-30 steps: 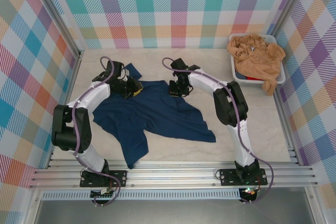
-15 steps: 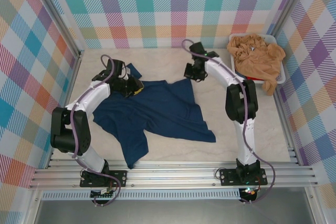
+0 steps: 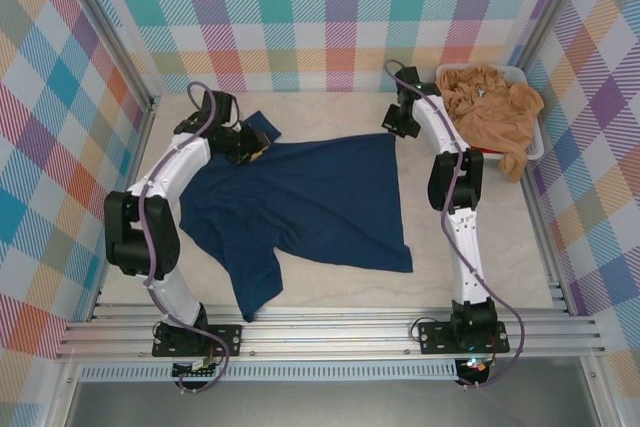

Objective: Fold and stack the t-shirts

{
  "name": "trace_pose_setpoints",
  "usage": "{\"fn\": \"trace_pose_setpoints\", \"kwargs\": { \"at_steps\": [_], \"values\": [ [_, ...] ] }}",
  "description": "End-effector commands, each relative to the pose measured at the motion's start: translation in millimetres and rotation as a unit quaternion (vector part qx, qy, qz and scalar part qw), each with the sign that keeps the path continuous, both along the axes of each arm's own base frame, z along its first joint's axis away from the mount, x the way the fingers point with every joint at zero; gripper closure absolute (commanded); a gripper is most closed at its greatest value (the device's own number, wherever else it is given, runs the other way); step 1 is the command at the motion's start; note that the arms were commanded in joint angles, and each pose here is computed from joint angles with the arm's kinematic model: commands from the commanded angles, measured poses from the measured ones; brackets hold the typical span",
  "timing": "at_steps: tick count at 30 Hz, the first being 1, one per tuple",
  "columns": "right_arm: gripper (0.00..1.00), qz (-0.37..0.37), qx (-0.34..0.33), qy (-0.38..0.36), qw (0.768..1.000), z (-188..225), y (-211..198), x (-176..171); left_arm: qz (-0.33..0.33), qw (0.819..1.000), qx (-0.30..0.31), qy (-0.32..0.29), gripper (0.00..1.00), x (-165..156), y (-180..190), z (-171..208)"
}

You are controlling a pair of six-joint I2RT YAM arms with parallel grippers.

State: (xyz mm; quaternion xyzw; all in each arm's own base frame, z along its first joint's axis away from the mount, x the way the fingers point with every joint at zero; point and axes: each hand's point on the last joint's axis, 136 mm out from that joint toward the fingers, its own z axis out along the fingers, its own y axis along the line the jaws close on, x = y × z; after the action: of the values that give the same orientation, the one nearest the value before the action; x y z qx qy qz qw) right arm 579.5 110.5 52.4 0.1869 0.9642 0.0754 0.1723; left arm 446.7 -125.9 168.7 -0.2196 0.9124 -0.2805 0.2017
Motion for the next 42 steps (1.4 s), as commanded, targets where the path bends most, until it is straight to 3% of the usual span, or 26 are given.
{"fn": "trace_pose_setpoints", "kwargs": {
  "at_steps": [1, 4, 7, 12, 18, 23, 29, 32, 35, 40, 42],
  "values": [
    [0.84, 0.001, -0.006, 0.001, 1.000, 15.8, -7.4, -3.1, 0.044, 0.998, 0.039, 0.009, 0.72, 21.9, 35.1, -3.4],
    [0.65, 0.002, -0.006, -0.006, 1.000, 35.3, -6.7, -8.1, 0.082, 0.995, 0.054, 0.011, 0.72, 52.8, 59.0, -16.1],
    [0.57, 0.018, -0.010, -0.039, 0.999, 67.2, 5.1, -16.2, 0.112, 0.992, 0.061, 0.022, 0.80, 92.0, 75.5, -42.1],
    [0.57, 0.041, 0.018, -0.045, 0.998, 90.6, 37.1, -47.2, 0.110, 0.991, 0.071, 0.038, 0.84, 148.7, 74.3, -91.6],
    [0.57, 0.058, 0.097, -0.044, 0.993, 100.4, 76.8, -87.2, 0.134, 0.986, 0.065, 0.074, 0.87, 169.2, 74.4, -148.6],
    [0.58, 0.052, 0.149, -0.008, 0.987, 79.4, 91.7, -116.7, 0.185, 0.977, 0.056, 0.093, 0.90, 180.3, 95.3, -178.6],
    [0.58, 0.050, 0.145, 0.024, 0.988, 45.1, 94.0, -124.4, 0.276, 0.959, -0.002, 0.059, 0.94, 217.5, 144.0, -195.6],
    [0.58, 0.058, 0.143, 0.027, 0.988, 31.1, 98.8, -114.3, 0.305, 0.951, -0.047, 0.011, 0.94, 243.1, 157.6, -186.6],
    [0.57, 0.063, 0.150, 0.023, 0.986, 17.7, 105.1, -99.2, 0.307, 0.946, -0.081, -0.068, 0.84, 272.3, 160.2, -151.7],
    [0.58, 0.053, 0.139, 0.024, 0.989, -6.5, 108.7, -74.9, 0.284, 0.933, -0.100, -0.198, 0.63, 297.9, 147.4, -44.8],
    [0.59, 0.039, 0.120, 0.026, 0.992, -12.4, 101.7, -67.6, 0.284, 0.935, -0.095, -0.189, 0.59, 287.9, 143.6, -18.1]
  ]
}}
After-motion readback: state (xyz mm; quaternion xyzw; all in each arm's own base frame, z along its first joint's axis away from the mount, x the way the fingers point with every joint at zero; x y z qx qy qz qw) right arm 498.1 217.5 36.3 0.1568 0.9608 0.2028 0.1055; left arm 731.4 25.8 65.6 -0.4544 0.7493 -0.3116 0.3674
